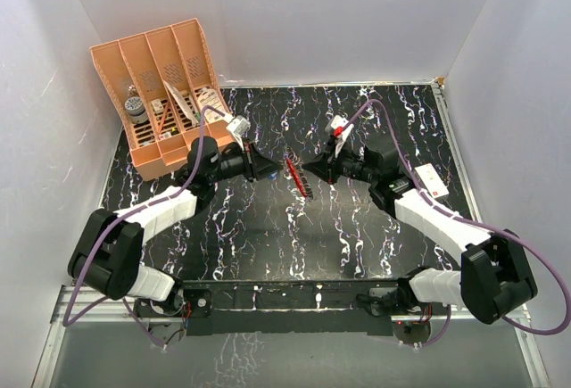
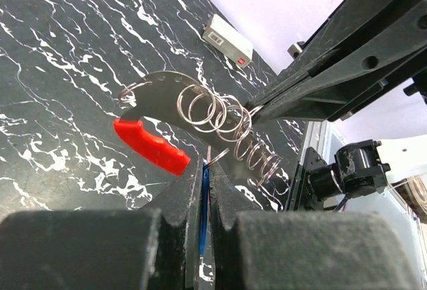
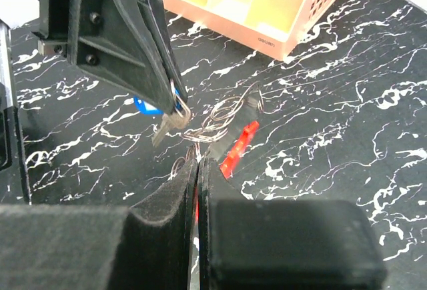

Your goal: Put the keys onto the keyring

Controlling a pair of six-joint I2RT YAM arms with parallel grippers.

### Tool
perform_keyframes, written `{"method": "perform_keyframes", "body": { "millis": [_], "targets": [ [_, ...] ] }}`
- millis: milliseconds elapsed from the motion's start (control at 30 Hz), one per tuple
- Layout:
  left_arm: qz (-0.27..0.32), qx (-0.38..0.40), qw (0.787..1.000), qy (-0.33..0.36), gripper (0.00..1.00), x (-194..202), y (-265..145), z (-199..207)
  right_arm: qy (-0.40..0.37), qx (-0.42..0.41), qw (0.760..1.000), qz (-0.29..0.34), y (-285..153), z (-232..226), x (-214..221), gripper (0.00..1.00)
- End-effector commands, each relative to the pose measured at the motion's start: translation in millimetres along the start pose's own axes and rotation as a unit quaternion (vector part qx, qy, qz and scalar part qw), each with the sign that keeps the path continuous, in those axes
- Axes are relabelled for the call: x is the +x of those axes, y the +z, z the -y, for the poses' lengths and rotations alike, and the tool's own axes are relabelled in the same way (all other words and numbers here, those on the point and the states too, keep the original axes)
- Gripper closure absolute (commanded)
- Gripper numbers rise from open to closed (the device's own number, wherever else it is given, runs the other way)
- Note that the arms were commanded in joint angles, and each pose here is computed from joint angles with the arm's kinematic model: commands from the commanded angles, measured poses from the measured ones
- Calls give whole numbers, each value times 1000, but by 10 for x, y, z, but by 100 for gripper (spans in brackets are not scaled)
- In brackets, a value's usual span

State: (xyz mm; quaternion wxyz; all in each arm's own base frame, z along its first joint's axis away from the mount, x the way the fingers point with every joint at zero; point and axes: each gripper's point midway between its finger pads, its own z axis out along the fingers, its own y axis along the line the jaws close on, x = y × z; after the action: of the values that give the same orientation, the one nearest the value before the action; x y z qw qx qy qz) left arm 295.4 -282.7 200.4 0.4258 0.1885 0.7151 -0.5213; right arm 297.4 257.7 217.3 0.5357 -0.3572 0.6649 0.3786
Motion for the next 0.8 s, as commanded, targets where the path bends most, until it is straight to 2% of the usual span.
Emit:
{"method": "perform_keyframes", "body": {
  "millis": [0,767],
  "targets": [
    [-8,6,1000,4,100,-55,116,104,-62,24,997,46,14,18,-445,100],
    [-29,6,1000,11,100,64,271,175,-102,11,995,14,254,-173,-389,100]
  ]
}}
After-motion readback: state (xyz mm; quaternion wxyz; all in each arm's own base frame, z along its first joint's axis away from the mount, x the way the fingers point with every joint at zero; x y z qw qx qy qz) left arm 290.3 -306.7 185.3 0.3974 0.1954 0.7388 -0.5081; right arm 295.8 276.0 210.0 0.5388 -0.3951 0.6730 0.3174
